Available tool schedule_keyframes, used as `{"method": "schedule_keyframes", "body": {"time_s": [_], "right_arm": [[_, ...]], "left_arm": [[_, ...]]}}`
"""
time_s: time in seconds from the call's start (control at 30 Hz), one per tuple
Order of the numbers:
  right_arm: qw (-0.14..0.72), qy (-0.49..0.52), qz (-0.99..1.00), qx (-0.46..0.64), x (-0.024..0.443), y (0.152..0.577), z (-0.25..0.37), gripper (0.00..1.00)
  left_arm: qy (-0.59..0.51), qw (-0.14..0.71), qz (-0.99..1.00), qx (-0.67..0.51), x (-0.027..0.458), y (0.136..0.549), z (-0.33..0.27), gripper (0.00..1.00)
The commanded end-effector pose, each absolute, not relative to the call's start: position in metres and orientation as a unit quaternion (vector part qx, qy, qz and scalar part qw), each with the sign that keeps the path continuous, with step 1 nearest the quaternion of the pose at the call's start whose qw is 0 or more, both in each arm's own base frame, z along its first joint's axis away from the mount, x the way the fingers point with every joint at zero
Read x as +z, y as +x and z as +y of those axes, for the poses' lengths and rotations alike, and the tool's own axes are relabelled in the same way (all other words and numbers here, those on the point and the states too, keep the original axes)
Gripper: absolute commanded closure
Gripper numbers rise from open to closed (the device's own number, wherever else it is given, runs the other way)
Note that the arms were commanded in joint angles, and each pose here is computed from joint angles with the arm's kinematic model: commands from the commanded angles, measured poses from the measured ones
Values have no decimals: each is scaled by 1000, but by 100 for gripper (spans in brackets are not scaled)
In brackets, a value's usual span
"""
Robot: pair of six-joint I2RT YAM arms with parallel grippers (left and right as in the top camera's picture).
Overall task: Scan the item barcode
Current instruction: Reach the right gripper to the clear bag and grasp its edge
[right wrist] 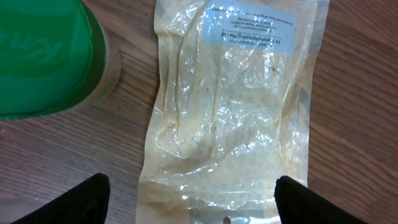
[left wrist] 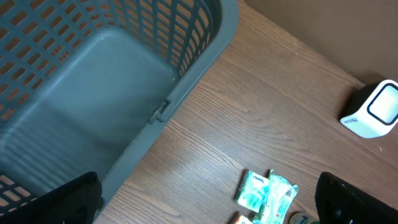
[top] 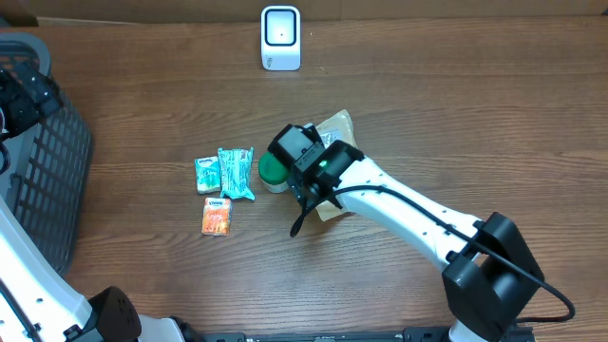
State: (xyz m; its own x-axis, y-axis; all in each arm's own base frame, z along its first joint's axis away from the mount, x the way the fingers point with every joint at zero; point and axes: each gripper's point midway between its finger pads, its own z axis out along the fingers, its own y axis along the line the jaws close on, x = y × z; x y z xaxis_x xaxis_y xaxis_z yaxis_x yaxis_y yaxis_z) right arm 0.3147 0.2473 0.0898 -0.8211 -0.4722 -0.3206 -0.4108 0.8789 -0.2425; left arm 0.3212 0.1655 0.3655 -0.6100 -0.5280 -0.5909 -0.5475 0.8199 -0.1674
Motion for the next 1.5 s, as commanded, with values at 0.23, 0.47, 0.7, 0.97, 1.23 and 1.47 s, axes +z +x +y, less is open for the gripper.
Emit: {"method": "schedule_keyframes", "body": {"time_s": [0.23, 0.47, 0.7, 0.97, 1.23, 1.47], "right_arm": [[190, -250, 937, -153, 57, 300, 260, 17], [181, -249, 931, -197, 42, 298, 250, 16], [167, -257, 926, -222, 28, 290, 234, 12], [170, -260, 914, -263, 22, 288, 213, 11], [190, -230, 915, -271, 15, 304, 198, 66], [204, -209, 920, -261, 17, 312, 199, 96]], "left_arm": [[-297, 326, 897, 22, 367, 319, 167, 0], [-297, 326, 897, 22, 367, 319, 167, 0], [-297, 326, 897, 21, 367, 319, 167, 0], [-297, 326, 897, 22, 367, 319, 167, 0], [-297, 326, 897, 22, 367, 319, 167, 0], [-297, 326, 897, 22, 367, 319, 167, 0]]}}
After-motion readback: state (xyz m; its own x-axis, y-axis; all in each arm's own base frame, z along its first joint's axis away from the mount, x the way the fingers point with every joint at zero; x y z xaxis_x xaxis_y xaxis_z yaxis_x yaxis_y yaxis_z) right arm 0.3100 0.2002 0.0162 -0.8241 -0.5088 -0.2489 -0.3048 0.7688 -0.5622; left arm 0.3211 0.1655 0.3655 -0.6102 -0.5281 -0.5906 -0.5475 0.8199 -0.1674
